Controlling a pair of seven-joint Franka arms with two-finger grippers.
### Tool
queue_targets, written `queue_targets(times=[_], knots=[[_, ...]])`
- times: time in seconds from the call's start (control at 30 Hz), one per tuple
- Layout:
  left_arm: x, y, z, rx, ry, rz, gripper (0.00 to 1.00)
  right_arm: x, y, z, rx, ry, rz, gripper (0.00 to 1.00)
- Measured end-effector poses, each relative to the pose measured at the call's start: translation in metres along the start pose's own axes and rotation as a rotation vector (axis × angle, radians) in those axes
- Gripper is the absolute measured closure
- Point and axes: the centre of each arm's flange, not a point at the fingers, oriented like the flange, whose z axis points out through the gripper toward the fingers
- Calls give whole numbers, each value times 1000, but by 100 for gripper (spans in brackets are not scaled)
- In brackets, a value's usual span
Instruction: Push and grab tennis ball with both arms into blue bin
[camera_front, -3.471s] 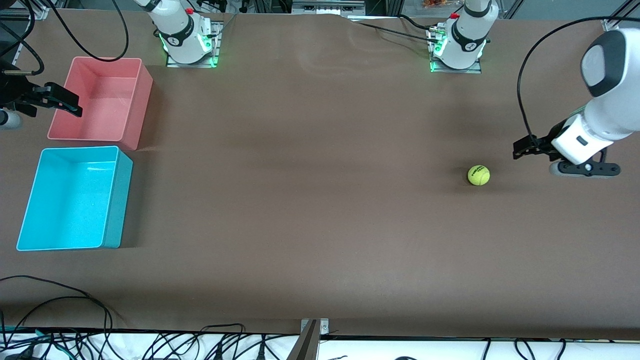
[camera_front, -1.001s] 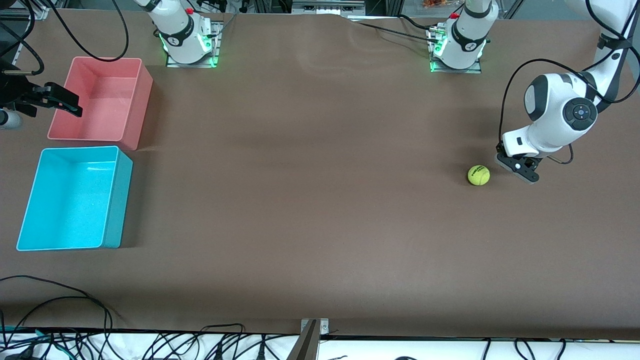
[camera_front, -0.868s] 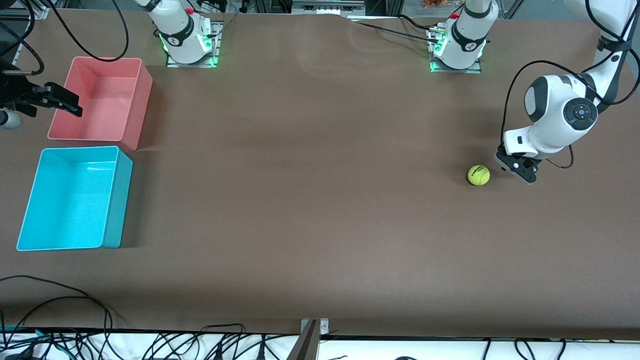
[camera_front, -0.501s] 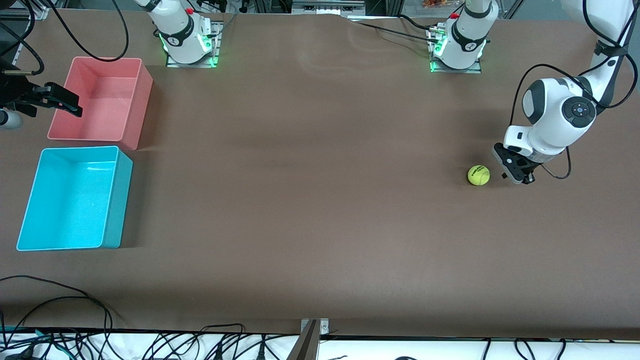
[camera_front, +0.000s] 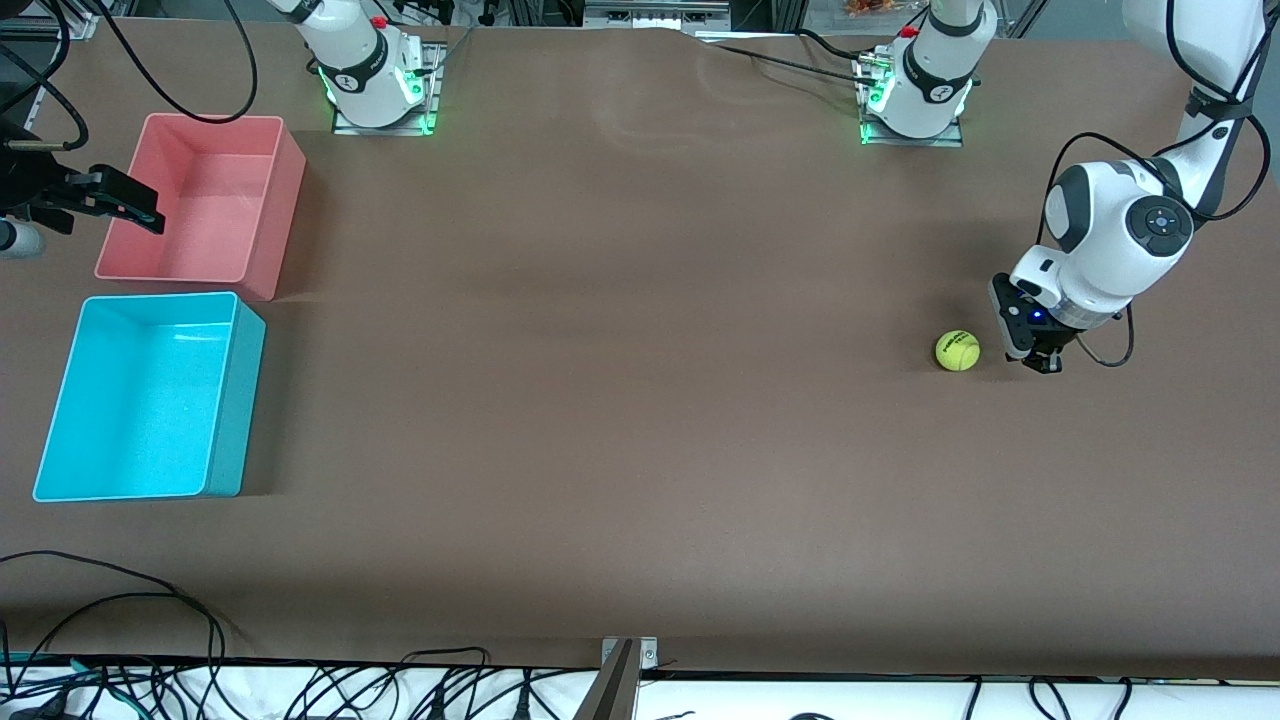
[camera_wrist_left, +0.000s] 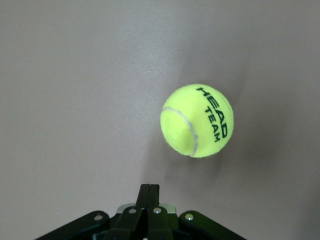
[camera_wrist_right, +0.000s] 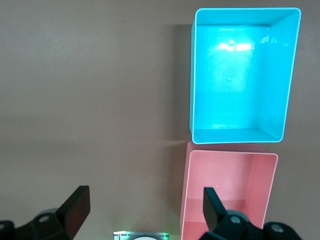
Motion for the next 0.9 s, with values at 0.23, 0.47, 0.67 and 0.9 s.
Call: queue_targets(times=[0.23, 0.47, 0.67, 0.9], knots=[[5, 2, 7, -13, 3, 32, 99, 0, 0, 0, 0, 0, 0, 0], [6, 3, 9, -18, 4, 34, 99, 0, 0, 0, 0, 0, 0, 0], [6, 4, 9, -20, 4, 34, 99, 0, 0, 0, 0, 0, 0, 0], [6, 4, 10, -21, 4, 33, 99, 0, 0, 0, 0, 0, 0, 0]])
